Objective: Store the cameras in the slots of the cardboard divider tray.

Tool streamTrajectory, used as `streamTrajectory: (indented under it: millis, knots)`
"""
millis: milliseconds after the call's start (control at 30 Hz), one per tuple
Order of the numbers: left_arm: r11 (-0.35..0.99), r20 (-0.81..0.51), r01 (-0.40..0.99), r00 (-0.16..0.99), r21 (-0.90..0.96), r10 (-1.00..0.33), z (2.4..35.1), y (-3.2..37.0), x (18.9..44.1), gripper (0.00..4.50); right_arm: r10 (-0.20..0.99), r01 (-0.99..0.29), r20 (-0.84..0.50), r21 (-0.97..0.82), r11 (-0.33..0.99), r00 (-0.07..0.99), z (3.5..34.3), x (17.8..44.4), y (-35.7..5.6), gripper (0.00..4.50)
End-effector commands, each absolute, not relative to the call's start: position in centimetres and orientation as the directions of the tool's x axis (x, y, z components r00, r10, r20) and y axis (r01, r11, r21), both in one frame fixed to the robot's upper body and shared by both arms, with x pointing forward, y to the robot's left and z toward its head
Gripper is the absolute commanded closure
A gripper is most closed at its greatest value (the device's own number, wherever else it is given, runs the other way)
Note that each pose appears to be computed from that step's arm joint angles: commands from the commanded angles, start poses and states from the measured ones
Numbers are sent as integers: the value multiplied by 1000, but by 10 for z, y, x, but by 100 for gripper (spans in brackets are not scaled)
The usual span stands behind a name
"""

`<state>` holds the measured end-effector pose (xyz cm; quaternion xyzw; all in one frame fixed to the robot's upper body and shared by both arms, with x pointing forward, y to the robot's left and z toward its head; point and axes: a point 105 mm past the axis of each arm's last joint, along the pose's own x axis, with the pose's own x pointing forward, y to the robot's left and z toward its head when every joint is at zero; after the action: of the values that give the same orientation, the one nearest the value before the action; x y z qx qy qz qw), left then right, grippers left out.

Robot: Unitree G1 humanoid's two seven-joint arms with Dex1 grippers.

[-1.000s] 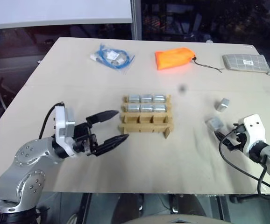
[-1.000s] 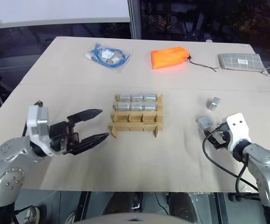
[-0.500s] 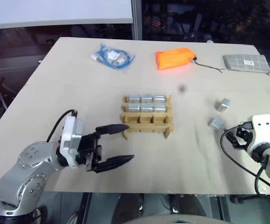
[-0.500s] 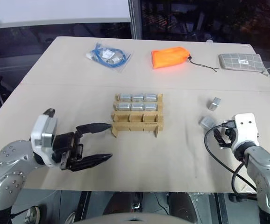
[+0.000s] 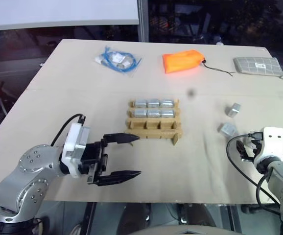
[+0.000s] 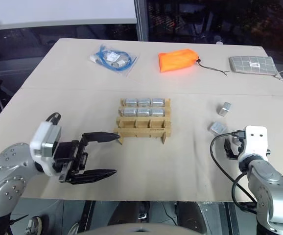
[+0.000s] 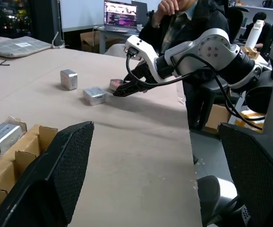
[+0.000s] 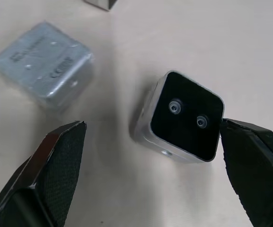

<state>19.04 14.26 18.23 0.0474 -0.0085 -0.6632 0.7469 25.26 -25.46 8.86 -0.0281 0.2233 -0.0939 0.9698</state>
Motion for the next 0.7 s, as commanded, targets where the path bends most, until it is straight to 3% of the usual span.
streamTrajectory:
  millis: [33, 233, 533, 700]
  knots:
    - [102, -37, 989, 106, 103, -994, 186, 141, 190, 9, -227, 203, -397, -101, 974, 889, 93, 255, -261, 0]
    - [118, -33, 987, 123, 109, -992, 186, 142, 191, 9, -249, 230, -388, -96, 968, 888, 92, 260, -265, 0]
    - [132, -23, 985, 135, 112, -991, 185, 140, 192, 9, -138, 84, -299, -187, 979, 944, 104, 262, -246, 0]
    - [132, -18, 985, 135, 108, -991, 185, 139, 193, 9, -172, 120, -300, -185, 975, 938, 102, 258, -251, 0]
